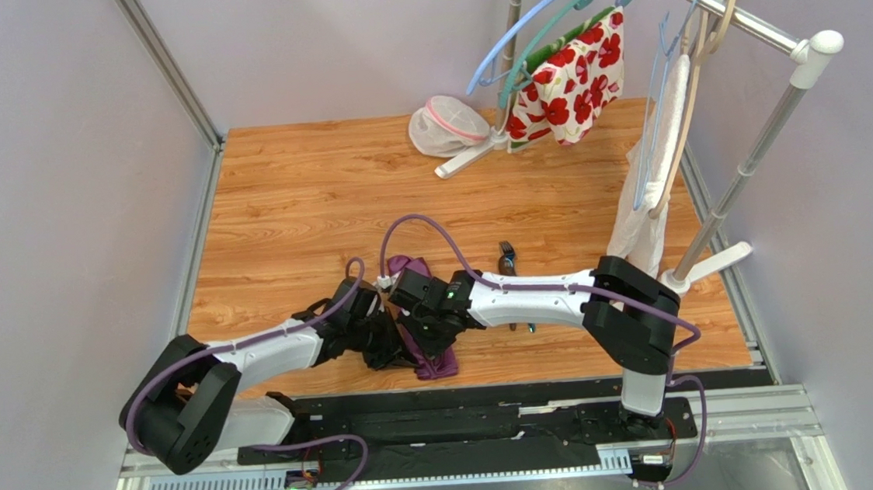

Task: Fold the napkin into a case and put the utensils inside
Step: Stuff the top corner of the smaller-rectangle-folded napkin at the center of the board.

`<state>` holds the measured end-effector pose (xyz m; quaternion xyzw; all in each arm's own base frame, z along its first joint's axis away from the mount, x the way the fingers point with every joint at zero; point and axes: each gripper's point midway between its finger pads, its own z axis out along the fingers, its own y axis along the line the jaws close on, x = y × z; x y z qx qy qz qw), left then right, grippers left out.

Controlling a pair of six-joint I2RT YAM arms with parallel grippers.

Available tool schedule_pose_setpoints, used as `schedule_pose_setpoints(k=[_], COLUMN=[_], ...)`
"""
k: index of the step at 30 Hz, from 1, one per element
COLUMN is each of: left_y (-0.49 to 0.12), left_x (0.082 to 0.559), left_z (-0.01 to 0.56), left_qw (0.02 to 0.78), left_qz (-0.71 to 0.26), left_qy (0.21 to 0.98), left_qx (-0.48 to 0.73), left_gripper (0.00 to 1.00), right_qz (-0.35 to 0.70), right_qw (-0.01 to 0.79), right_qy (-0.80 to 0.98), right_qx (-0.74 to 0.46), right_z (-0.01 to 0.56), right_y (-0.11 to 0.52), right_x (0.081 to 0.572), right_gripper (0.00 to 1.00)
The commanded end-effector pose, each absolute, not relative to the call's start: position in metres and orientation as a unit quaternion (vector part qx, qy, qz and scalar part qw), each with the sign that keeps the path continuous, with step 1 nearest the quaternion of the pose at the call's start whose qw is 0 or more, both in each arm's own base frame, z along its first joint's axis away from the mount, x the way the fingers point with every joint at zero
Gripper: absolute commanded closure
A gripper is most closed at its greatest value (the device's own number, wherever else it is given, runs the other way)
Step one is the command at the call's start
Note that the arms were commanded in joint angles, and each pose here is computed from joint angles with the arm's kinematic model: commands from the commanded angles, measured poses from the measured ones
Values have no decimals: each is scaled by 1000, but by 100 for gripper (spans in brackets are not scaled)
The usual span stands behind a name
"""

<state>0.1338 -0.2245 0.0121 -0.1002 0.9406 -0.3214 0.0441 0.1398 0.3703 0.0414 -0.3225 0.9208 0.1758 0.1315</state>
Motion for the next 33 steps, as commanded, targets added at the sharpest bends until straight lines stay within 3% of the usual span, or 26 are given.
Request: schedule_pose_setpoints(k=[1, 6, 15, 33], left_y=[-214, -212, -215, -216], left_x=[132, 132, 131, 130], left_z=[4, 4, 2, 4], left_qw=[60, 63, 56, 58], left_qz=[-300, -296, -303, -307], left_qy=[946, 947, 945, 944], left_qx=[-110, -110, -108, -107], left_gripper=[89, 89, 90, 90], right_qz=[180, 184, 195, 193], right_qw=[137, 140, 145, 141], right_qy=[925, 924, 924, 924], right_qx=[-306, -304, -296, -300], right_z=[36, 36, 43, 38], right_y=[369, 369, 371, 367], right_x=[141, 141, 141, 140], right_gripper=[96, 82, 70, 59])
